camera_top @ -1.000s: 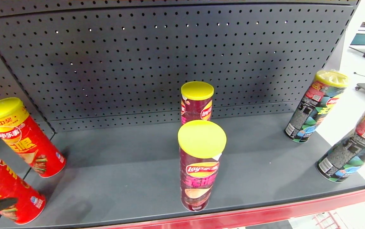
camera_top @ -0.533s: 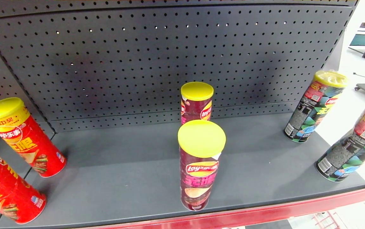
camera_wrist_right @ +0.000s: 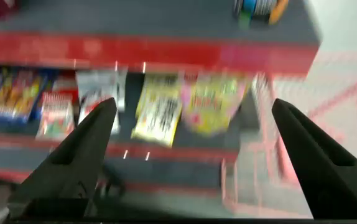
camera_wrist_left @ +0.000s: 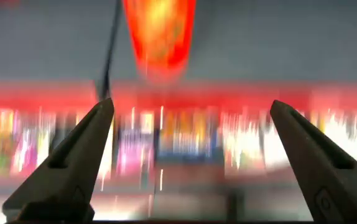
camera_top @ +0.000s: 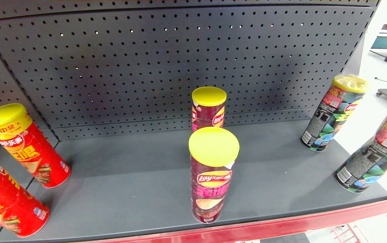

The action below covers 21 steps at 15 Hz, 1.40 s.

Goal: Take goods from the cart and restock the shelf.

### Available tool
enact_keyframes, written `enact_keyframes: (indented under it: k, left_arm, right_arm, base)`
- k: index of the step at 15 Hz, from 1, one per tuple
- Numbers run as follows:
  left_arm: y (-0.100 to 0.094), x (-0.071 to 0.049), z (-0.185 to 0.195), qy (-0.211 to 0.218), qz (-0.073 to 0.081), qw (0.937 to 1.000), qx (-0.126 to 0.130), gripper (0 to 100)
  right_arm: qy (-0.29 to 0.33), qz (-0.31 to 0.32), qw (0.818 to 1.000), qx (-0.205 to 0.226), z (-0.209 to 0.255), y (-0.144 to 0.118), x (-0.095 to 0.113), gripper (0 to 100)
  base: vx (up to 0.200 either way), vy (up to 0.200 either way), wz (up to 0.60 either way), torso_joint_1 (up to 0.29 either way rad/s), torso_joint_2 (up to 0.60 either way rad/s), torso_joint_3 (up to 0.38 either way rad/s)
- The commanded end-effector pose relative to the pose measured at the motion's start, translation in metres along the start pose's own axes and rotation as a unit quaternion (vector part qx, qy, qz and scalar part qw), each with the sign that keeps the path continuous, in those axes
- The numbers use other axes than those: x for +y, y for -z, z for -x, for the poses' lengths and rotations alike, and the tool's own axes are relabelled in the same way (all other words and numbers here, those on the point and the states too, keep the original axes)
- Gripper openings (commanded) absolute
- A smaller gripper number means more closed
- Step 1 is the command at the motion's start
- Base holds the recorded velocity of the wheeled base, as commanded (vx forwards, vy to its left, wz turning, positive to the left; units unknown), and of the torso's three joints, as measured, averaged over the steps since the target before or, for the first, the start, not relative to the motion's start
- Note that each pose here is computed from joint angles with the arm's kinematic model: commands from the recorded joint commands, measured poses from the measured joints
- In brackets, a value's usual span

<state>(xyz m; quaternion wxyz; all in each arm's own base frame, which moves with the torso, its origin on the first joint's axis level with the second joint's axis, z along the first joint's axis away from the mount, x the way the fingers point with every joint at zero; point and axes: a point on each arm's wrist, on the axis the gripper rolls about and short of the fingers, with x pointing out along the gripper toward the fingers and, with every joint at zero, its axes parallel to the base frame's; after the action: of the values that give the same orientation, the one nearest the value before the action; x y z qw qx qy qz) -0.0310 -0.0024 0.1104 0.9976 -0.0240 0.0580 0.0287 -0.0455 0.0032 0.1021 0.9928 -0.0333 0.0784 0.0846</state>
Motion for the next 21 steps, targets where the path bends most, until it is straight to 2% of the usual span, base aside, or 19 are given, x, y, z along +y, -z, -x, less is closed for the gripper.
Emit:
enact_keyframes:
  k: [1,2,3,5,6,7,8,9,11,13,15,16,17,20,21]
  left_arm:
    - [0.03,0.001,-0.019,0.0,-0.01,0.9997,-0.024,100]
    - [0.032,0.002,-0.019,-0.001,-0.015,0.9998,-0.012,100]
    - [0.031,0.002,-0.019,-0.002,-0.016,0.9998,-0.014,100]
    - [0.031,0.002,-0.019,-0.001,-0.019,0.9997,-0.015,100]
    - [0.031,0.002,-0.019,-0.002,-0.019,0.9997,-0.015,100]
    - [0.031,0.002,-0.019,-0.002,-0.019,0.9997,-0.015,100]
    - [0.031,0.002,-0.019,-0.002,-0.019,0.9997,-0.015,100]
    - [0.031,0.002,-0.019,-0.002,-0.019,0.9997,-0.015,100]
    - [0.031,0.002,-0.019,-0.002,-0.019,0.9997,-0.015,100]
    - [0.031,0.002,-0.019,-0.002,-0.019,0.9997,-0.015,100]
    - [0.031,0.002,-0.019,-0.002,-0.019,0.9997,-0.015,100]
    - [0.031,0.002,-0.019,-0.002,-0.019,0.9997,-0.015,100]
    - [0.031,0.002,-0.019,-0.001,-0.019,0.9997,-0.015,100]
    - [0.031,0.002,-0.019,-0.001,-0.019,0.9997,-0.015,100]
    - [0.031,0.002,-0.019,-0.001,-0.019,0.9997,-0.015,100]
  right_arm:
    - [0.017,0.009,0.998,-0.053,-0.017,0.014,-0.002,100]
    - [0.025,0.004,0.997,-0.079,-0.02,0.014,-0.003,100]
    - [0.028,-0.004,0.995,-0.095,-0.023,0.016,-0.003,100]
    - [0.044,-0.007,0.994,-0.098,-0.024,0.016,-0.004,100]
    - [0.094,-0.033,0.99,-0.095,-0.023,0.016,-0.006,100]
    - [0.081,-0.045,0.991,-0.096,-0.023,0.016,-0.006,100]
    - [0.019,-0.022,0.995,-0.095,-0.023,0.016,-0.003,100]
    - [0.009,-0.02,0.995,-0.094,-0.024,0.016,-0.003,100]
    - [0.006,-0.018,0.995,-0.097,-0.024,0.016,-0.002,100]
    - [0.021,-0.049,0.996,-0.073,-0.027,0.014,-0.004,100]
    - [0.014,-0.003,0.995,-0.094,-0.024,0.017,-0.003,100]
    - [-0.007,0.005,0.996,-0.086,-0.024,0.016,-0.002,100]
    - [-0.006,-0.036,0.997,-0.064,-0.028,0.014,-0.003,100]
    - [0.009,-0.033,0.997,-0.069,-0.027,0.015,-0.002,100]
    - [0.0,-0.024,0.995,-0.094,-0.024,0.017,-0.002,100]
  base:
    - [0.0,0.0,0.0,0.0,0.0,0.0]
    - [0.0,0.0,0.0,0.0,0.0,0.0]
    - [0.0,0.0,0.0,0.0,0.0,0.0]
    - [0.0,0.0,0.0,0.0,0.0,0.0]
    - [0.0,0.0,0.0,0.0,0.0,0.0]
    - [0.0,0.0,0.0,0.0,0.0,0.0]
    - [0.0,0.0,0.0,0.0,0.0,0.0]
    - [0.0,0.0,0.0,0.0,0.0,0.0]
    - [0.0,0.0,0.0,0.0,0.0,0.0]
    - [0.0,0.0,0.0,0.0,0.0,0.0]
    - [0.0,0.0,0.0,0.0,0.0,0.0]
    - [0.0,0.0,0.0,0.0,0.0,0.0]
    - [0.0,0.0,0.0,0.0,0.0,0.0]
    - [0.0,0.0,0.0,0.0,0.0,0.0]
    - [0.0,0.0,0.0,0.0,0.0,0.0]
